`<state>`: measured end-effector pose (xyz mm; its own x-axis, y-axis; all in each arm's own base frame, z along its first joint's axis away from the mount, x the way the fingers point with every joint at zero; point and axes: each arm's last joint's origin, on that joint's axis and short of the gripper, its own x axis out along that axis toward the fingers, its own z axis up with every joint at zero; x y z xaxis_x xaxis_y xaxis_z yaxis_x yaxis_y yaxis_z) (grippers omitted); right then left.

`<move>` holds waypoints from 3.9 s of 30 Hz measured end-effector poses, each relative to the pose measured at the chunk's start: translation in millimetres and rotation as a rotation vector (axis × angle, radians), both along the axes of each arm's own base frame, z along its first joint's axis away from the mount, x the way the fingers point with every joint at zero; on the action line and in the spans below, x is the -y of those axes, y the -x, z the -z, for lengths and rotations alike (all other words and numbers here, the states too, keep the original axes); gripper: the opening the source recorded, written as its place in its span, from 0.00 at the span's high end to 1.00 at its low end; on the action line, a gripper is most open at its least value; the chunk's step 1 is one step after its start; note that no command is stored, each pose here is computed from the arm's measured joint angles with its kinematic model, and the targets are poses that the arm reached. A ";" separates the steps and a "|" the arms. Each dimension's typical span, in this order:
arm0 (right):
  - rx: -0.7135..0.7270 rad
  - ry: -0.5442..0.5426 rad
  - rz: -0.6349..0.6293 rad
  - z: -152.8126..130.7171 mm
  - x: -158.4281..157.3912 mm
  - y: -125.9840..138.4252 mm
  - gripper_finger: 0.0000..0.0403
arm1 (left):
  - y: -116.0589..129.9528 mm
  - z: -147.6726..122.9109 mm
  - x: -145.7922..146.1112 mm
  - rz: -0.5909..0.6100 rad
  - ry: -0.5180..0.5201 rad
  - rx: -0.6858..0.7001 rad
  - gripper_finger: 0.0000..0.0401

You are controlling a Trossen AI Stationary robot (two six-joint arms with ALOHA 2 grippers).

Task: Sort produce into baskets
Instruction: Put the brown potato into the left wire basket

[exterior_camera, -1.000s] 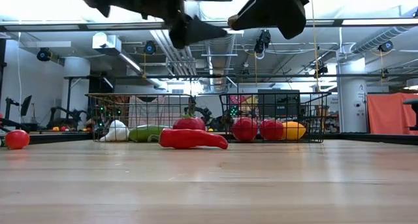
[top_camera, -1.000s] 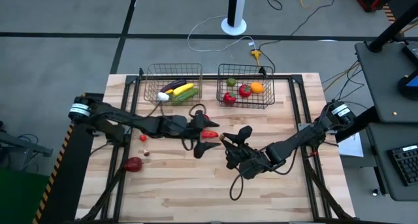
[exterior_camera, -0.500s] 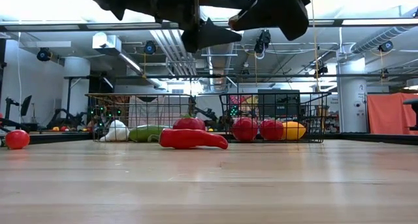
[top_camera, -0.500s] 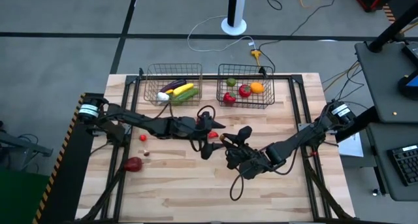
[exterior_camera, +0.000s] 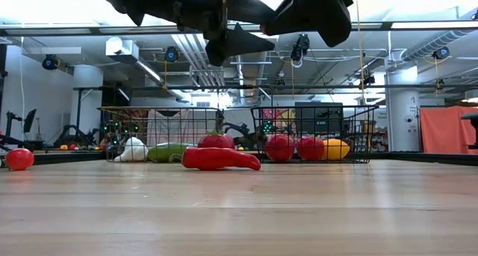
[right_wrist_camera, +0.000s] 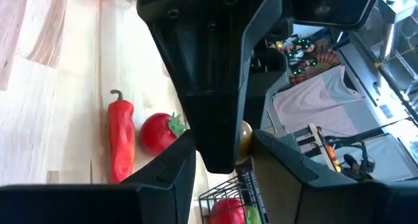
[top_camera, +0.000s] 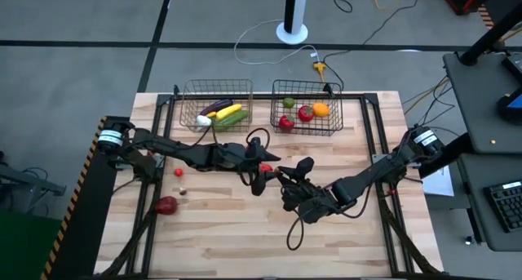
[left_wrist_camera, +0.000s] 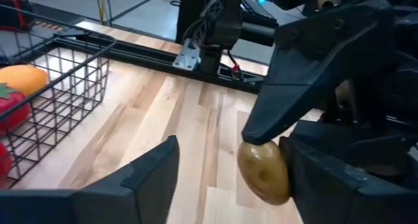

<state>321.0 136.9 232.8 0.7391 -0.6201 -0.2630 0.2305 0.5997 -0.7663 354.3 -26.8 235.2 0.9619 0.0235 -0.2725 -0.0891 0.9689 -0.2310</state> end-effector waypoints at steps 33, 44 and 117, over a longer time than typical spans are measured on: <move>0.086 -0.049 0.039 -22.3 5.7 -9.9 0.44 | 36.7 -31.5 -27.3 -0.081 -0.065 -0.134 0.87; 0.121 -0.059 0.062 -38.8 14.0 -18.7 0.44 | 131.0 -65.6 -118.0 -0.430 -0.114 -0.384 0.87; 0.110 -0.080 0.140 -37.4 56.1 -32.2 0.44 | 143.3 6.1 -258.1 -0.428 0.070 -1.102 0.65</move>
